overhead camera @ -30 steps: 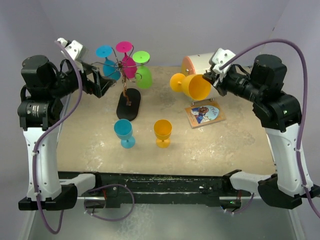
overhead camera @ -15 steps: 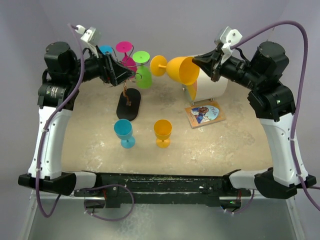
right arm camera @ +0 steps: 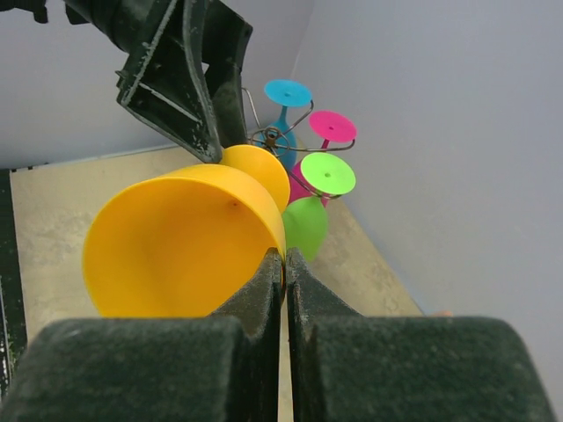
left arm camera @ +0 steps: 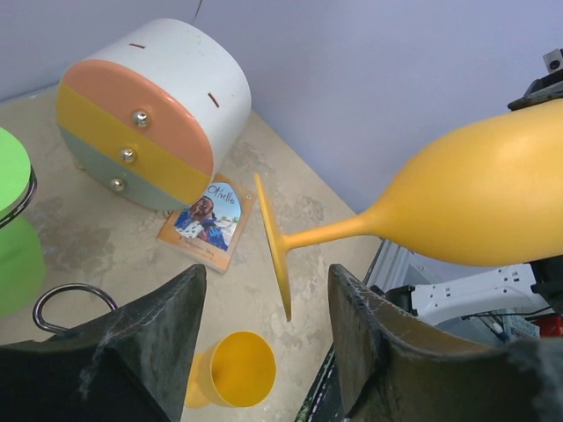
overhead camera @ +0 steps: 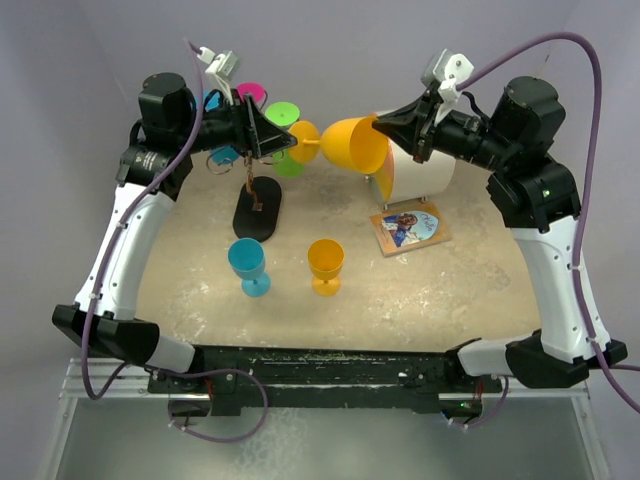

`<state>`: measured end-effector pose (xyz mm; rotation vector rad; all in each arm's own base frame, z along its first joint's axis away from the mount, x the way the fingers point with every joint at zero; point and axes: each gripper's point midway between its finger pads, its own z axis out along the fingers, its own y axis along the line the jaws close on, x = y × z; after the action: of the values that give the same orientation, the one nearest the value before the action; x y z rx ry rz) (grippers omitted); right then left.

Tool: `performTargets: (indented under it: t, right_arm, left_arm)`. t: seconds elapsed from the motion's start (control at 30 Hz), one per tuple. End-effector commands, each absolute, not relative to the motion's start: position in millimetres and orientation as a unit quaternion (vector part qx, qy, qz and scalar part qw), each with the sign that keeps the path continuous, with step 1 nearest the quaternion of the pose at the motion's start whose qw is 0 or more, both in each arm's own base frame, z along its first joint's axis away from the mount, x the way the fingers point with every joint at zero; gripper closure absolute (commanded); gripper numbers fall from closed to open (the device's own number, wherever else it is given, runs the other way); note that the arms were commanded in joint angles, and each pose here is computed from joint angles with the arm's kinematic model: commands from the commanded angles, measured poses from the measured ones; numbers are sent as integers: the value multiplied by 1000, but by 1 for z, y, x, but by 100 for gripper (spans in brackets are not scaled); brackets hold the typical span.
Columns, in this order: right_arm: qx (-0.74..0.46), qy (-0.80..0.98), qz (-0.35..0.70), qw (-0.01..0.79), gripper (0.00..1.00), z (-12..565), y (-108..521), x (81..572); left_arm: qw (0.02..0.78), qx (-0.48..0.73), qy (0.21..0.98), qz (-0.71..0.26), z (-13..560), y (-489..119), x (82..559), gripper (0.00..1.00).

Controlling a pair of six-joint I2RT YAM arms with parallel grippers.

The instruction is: Place the wine glass upside down on the wine glass rack

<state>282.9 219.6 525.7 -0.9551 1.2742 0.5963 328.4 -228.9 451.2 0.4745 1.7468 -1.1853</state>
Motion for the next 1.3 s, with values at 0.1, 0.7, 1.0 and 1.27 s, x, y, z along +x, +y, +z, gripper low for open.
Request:
performTargets:
  t: [0.1,0.7,1.0,1.27]
  right_arm:
    - [-427,527,266,685,100,550,219,274]
    - [-426,545,241,680,100,532,216,287]
    - [-431,551,231,676,99,523,214,287]
    - [-443,551,227,670,69,517,212,280]
  left_arm:
    - [468,204,697,-504,462,-241,327,49]
    - [426,208,696,-539,454,-252,326,93]
    - [439,209,692,-534,461,-249,320,100]
    - [462,213,687,-519,467,-242,313,100]
